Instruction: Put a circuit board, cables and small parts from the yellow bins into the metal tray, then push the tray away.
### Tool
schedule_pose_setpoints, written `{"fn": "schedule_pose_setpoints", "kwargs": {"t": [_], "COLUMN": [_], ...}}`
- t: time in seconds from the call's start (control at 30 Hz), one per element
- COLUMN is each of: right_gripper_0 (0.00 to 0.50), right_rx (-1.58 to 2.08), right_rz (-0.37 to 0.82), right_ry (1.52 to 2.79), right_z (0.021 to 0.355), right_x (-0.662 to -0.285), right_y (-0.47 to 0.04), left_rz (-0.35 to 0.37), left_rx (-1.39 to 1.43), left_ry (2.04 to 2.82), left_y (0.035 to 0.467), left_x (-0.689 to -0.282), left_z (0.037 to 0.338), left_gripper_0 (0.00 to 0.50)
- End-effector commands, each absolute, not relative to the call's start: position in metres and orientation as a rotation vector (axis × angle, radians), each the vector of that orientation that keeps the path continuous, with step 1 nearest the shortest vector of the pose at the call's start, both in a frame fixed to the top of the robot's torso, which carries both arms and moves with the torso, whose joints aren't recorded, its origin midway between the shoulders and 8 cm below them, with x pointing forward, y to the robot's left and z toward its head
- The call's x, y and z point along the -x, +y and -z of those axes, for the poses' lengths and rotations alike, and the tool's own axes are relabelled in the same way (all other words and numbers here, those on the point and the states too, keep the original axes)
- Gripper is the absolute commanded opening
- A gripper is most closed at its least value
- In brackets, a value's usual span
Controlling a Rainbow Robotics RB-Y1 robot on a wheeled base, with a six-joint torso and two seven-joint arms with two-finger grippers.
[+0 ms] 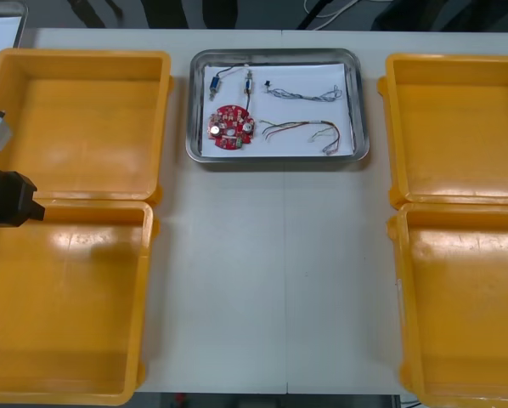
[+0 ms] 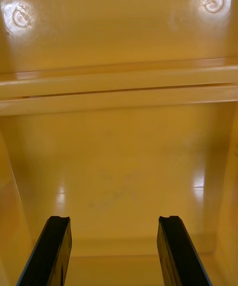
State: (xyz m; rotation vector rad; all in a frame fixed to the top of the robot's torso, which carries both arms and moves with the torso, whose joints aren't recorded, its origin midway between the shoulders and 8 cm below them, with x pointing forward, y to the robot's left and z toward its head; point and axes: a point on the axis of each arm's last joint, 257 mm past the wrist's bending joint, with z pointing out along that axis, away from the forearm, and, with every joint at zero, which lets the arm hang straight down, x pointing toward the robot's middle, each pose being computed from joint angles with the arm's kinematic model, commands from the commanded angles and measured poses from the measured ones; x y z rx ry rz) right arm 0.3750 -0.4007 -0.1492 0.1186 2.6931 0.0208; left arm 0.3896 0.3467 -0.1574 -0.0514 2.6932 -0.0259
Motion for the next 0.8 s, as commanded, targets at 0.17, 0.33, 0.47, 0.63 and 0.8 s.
{"fn": "schedule_pose_setpoints", "kwargs": {"t": [0.17, 0.33, 0.47, 0.63, 0.8], "right_gripper_0": [0.5, 0.5, 0.5, 0.5, 0.5], "right_rx": [-0.053, -0.053, -0.053, -0.053, -0.053], "right_rz": [0.038, 0.038, 0.038, 0.038, 0.038], "right_ry": [2.677, 2.677, 2.677, 2.677, 2.677], "right_z": [0.133, 0.133, 0.133, 0.133, 0.133], "right_x": [-0.373, -0.373, -0.373, -0.373, -0.373], "right_y": [-0.4141, -0.4141, -0.4141, -0.4141, -0.4141], "left_rz": [0.007, 0.007, 0.007, 0.007, 0.007], "left_rx": [0.012, 0.012, 0.012, 0.012, 0.012], "left_ry": [2.675, 2.675, 2.675, 2.675, 2.675], "left_y": [0.3498, 0.3498, 0.3498, 0.3498, 0.3498], "left_x": [-0.3869, -0.3869, -0.3869, -0.3869, -0.3869], "left_z": [0.1532, 0.1532, 0.1532, 0.1532, 0.1532], "left_gripper_0": [0.5, 0.5, 0.5, 0.5, 0.5]}}
